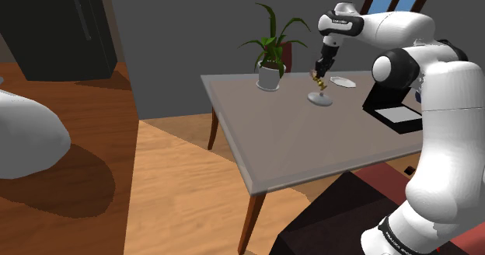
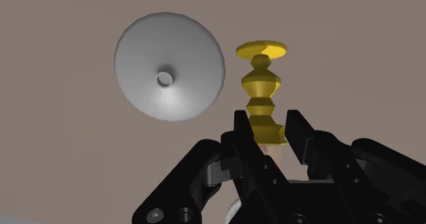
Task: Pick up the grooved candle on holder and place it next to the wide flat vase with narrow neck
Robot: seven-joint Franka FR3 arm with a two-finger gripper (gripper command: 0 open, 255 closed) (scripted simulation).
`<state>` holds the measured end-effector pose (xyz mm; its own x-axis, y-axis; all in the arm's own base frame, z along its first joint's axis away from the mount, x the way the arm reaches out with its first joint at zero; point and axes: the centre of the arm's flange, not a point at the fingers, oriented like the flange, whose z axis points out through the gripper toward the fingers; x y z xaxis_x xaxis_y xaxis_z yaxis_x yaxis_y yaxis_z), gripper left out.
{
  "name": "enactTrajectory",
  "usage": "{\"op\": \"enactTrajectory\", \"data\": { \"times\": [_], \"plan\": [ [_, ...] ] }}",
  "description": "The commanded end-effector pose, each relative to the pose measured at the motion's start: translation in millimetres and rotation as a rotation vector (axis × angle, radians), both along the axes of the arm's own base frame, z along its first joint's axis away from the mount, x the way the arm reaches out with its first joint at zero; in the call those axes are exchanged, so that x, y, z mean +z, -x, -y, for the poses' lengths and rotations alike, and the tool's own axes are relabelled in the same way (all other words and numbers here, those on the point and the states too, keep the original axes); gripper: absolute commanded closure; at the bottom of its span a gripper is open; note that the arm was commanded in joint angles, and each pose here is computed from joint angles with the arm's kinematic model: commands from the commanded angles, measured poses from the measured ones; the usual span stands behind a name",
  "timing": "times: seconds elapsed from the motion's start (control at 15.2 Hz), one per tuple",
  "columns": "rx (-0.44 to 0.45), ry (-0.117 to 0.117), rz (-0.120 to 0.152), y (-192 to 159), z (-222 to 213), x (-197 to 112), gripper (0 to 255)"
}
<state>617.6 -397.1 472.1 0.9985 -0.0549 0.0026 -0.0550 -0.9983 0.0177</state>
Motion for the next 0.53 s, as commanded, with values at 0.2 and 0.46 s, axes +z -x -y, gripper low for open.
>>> {"op": "enactTrajectory", "data": {
  "times": [0.2, 0.46],
  "plan": [
    [0.000, 0.000, 0.001, -1, 0, -27, 255],
    [0.000, 0.000, 0.001, -1, 0, -48, 255]
  ]
}}
